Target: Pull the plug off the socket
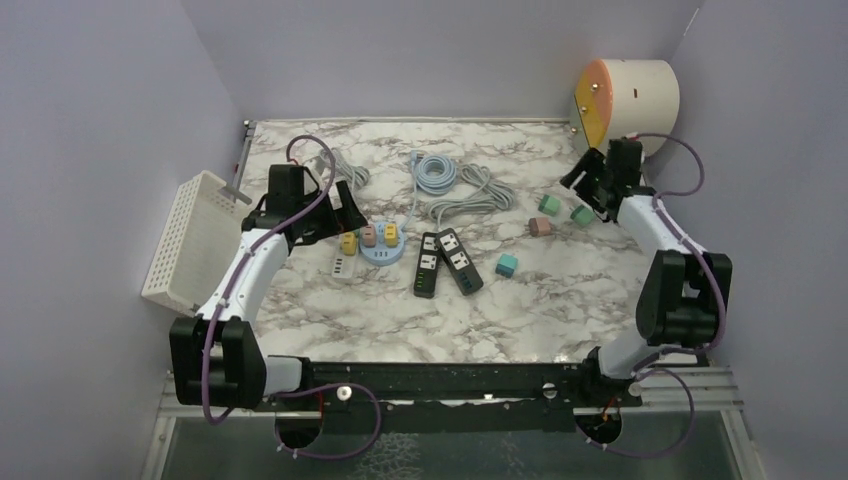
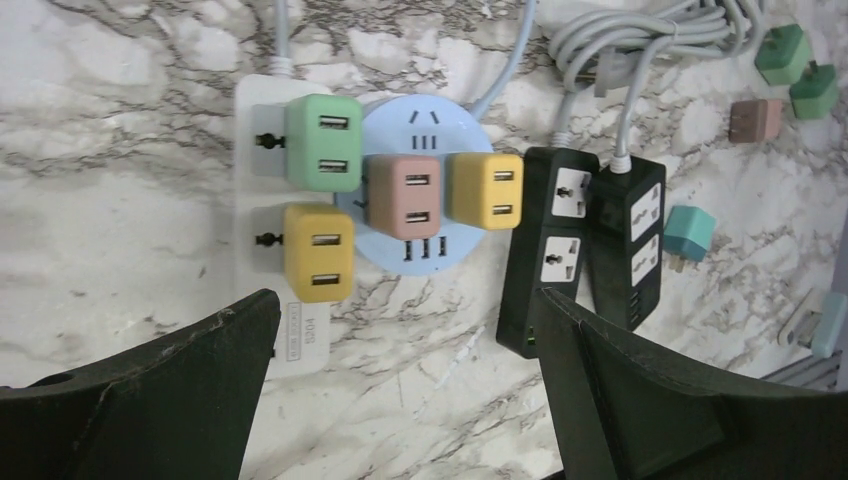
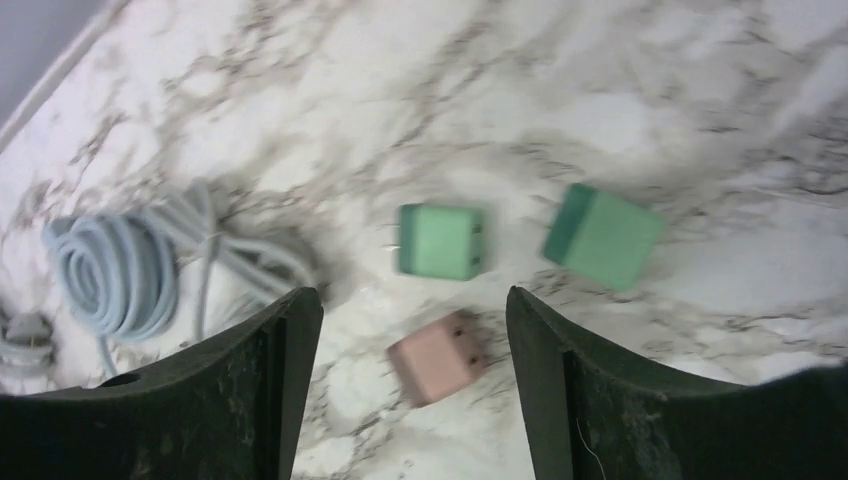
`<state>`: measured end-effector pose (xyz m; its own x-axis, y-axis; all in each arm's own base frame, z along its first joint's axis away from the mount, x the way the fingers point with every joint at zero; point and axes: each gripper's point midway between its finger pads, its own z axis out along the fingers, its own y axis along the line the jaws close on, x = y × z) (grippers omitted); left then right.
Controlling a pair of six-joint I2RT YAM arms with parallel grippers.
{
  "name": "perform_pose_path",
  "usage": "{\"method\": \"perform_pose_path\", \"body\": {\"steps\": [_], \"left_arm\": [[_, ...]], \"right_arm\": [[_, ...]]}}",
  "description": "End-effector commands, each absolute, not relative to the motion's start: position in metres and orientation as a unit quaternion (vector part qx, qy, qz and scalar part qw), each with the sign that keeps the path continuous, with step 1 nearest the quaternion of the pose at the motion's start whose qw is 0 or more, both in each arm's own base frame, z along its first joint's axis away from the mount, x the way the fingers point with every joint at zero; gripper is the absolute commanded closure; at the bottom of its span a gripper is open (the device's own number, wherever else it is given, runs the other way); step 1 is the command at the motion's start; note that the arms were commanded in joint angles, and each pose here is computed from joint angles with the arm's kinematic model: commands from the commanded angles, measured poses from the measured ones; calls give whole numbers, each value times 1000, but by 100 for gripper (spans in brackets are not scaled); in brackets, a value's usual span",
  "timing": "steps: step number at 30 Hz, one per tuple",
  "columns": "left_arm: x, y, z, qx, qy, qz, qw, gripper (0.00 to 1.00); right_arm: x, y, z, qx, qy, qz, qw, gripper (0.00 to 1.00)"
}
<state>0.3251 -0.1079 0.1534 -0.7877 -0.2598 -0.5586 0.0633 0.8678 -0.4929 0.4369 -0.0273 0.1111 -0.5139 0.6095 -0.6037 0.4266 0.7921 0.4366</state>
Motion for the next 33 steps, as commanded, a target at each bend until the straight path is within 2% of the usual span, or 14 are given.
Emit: {"method": "perform_pose_path", "body": {"steps": [1,5,10,16,22,33], "left_arm": [[321,-80,156,-62,913,-213,342,1],[318,-69,149,-79,915,-211,335,1],[317,-56,149,-109,911,-212,337,1],[311,-46,148,-143,904,-218,338,1],[306,-41,143,-155,902,-225,335,1],[303,-44,135,-164,897,-242,331,1]], "right_arm": [[438,32,183,217,852,65,472,26],[425,152,212,93,862,86,490,26],[403,286,198,-42,882,113,457,26],[393,383,163,-129,895,151,400,26],[375,425,135,-172,905,156,356,29],[330,423,73,-202,928,136,282,37]]}}
